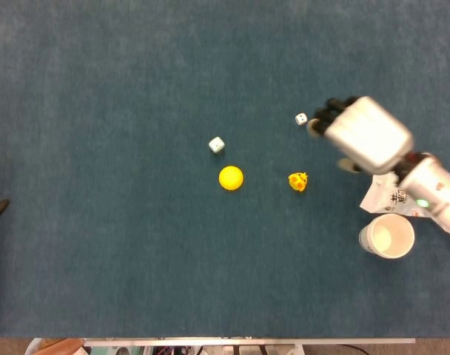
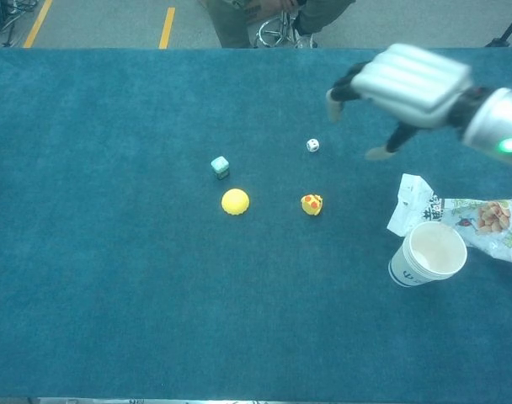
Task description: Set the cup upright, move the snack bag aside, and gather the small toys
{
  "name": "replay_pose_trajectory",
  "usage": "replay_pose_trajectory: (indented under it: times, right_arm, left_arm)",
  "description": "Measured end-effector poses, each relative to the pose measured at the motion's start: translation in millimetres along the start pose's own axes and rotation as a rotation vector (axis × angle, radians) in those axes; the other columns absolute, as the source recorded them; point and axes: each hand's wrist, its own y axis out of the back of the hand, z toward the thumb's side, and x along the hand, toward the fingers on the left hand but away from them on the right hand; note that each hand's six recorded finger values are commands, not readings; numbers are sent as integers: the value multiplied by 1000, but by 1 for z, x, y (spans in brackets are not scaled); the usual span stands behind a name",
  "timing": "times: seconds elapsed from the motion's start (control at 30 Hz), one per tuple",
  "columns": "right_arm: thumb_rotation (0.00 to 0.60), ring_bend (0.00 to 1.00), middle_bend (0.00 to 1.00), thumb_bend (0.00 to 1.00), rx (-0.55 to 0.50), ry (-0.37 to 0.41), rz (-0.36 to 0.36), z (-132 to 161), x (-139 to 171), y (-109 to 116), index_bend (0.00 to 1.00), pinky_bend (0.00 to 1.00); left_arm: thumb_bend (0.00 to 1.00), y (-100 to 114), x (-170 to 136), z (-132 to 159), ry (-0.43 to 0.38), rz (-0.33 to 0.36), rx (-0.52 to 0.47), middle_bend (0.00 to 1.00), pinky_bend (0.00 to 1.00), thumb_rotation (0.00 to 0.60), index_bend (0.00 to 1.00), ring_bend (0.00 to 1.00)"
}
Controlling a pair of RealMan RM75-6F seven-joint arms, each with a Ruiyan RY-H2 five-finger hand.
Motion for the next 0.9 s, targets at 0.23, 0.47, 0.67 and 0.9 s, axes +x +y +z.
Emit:
replay_pose_trajectory:
  times: [0.23,0.47,0.67,0.9]
  right_arm:
    - [600,323,407,0,8,91,50,29,-24,-14,420,541]
    - [600,324,407,0,-7,113,124,35,-24,-34,420,540]
    - [600,326,410,0,-18,113,175,35,-22,-51,420,541]
    - [600,334,419,0,-28,116,201,37,-23,-62,420,541]
  left_arm:
    - [100,1,-3,-9,10,3,-14,376,471,600,433,326]
    - [100,0,-6,-14,17,2,-19,376,471,600,433,326]
    - [100,1,-5,-14,15,4,-17,376,471,600,433,326]
    - [100,0,-4,-13,12,0,-13,376,471,600,433,326]
